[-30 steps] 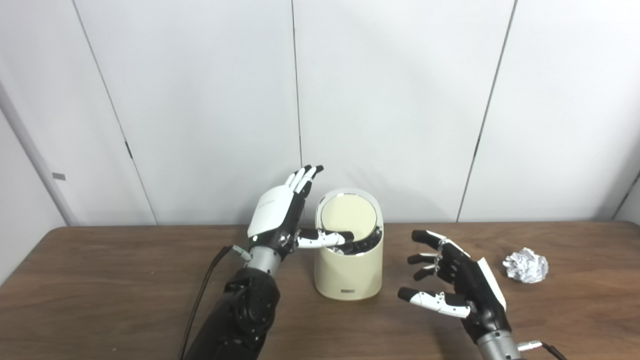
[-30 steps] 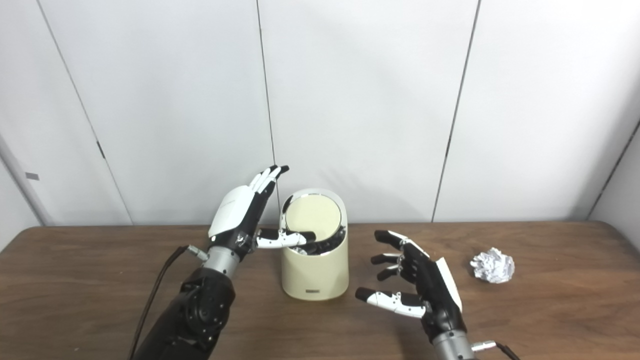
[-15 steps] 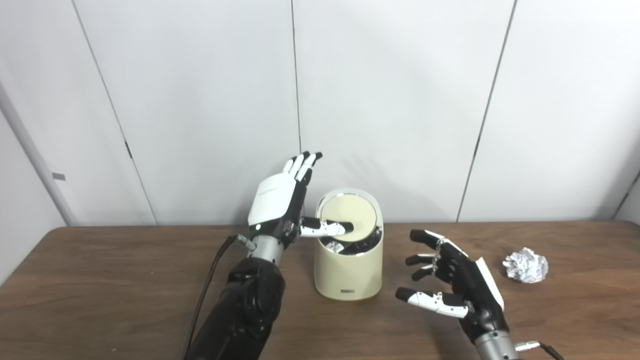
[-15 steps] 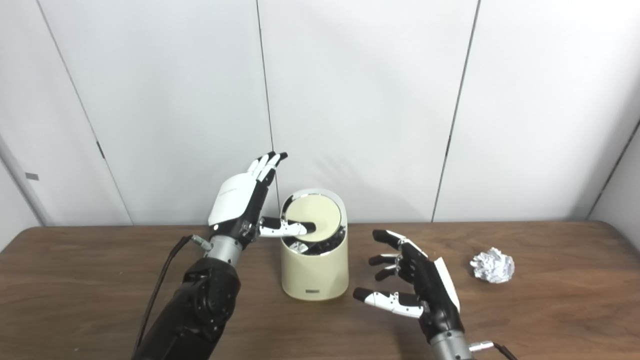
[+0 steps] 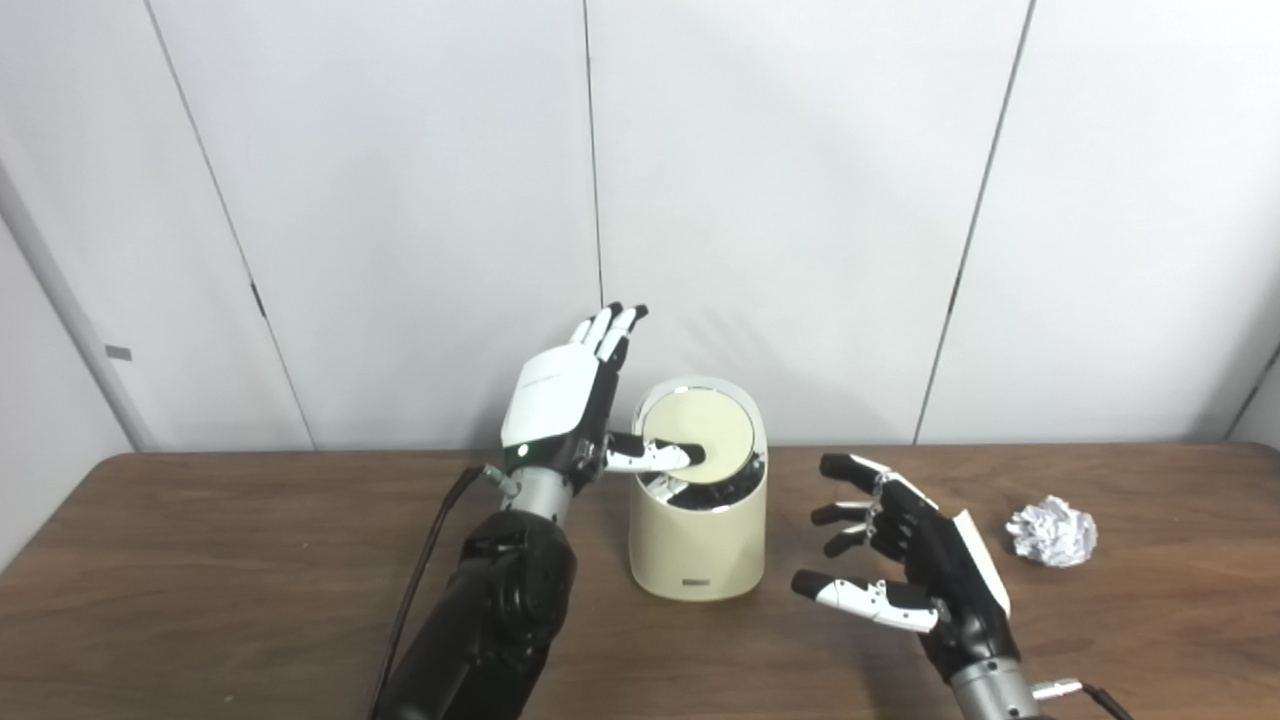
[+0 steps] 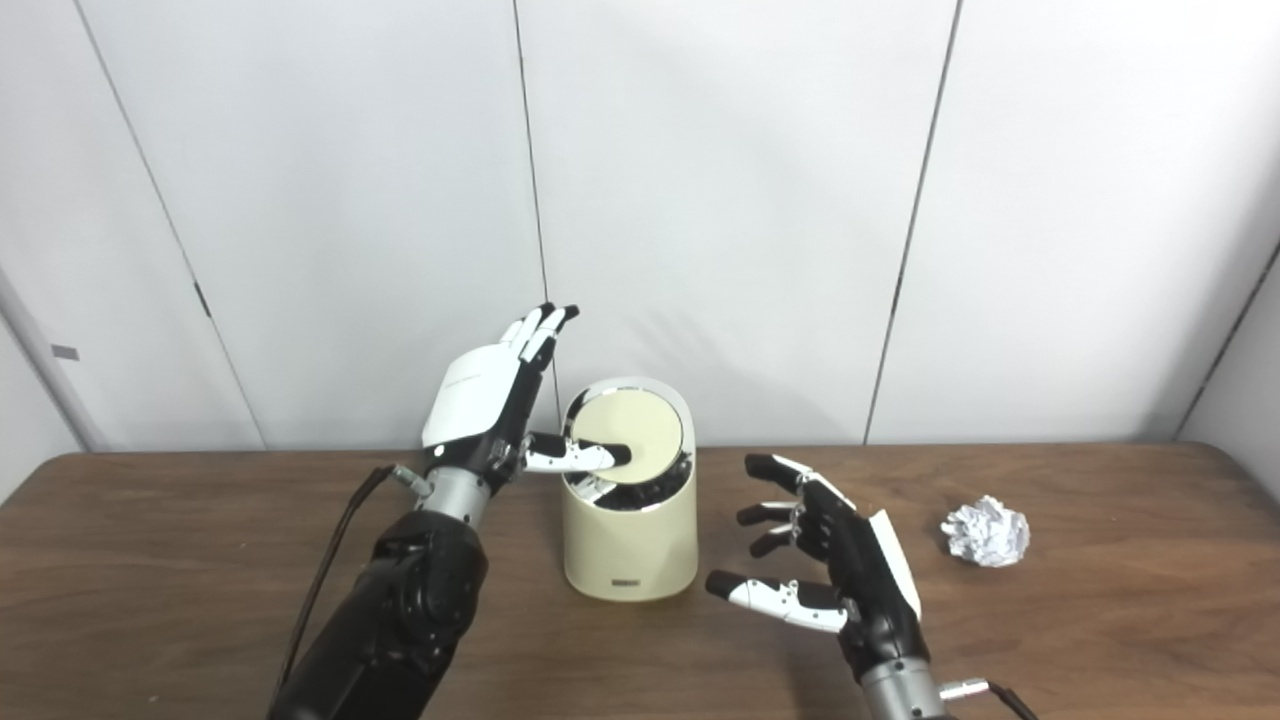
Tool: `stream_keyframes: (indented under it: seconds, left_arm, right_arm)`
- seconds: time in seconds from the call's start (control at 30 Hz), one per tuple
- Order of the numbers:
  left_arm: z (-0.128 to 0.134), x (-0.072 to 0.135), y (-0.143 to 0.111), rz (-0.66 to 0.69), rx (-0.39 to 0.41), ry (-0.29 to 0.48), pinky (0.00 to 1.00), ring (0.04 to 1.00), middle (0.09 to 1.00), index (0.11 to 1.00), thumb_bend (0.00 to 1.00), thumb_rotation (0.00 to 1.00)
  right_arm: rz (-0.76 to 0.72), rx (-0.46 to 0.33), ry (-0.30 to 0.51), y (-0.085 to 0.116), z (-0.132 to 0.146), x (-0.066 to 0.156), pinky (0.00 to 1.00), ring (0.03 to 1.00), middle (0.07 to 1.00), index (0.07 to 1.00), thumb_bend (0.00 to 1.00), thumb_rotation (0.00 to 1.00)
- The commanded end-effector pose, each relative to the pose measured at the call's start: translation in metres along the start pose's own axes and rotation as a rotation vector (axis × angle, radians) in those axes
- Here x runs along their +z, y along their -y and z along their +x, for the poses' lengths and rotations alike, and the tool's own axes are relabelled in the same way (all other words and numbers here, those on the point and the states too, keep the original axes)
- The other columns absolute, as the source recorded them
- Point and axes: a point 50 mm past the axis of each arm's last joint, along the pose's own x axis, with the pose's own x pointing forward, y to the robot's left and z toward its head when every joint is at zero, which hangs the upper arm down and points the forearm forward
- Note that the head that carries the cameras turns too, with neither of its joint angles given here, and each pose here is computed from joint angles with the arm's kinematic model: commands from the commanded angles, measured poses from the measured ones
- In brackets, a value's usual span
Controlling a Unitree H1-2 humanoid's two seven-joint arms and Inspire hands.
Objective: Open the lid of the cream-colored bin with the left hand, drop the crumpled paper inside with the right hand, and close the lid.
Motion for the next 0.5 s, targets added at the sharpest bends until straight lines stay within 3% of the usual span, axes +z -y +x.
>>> stream_keyframes:
  seconds: [0.0,0.33,0.47]
  left_arm:
    - [0.0157,0.0173,-0.0227,0.039,0.063,0.061,0.81,0.986,1.000,1.000,0.99,0.28]
    - [0.0153,0.0188,-0.0183,0.107,0.025,0.065,0.79,0.975,1.000,1.000,1.00,0.22]
    - [0.0155,0.0209,-0.0170,0.222,0.017,0.086,0.79,0.967,1.000,1.000,1.00,0.22]
  right_arm:
    - [-0.003,-0.005,0.099,0.0006,0.0117,0.0193,0.47,0.628,0.804,0.754,0.71,0.17]
    - [-0.003,-0.004,0.112,0.0004,0.0117,0.0209,0.46,0.620,0.798,0.752,0.71,0.16]
    - [-0.006,-0.001,0.115,-0.0005,0.0114,0.0226,0.47,0.626,0.801,0.754,0.70,0.16]
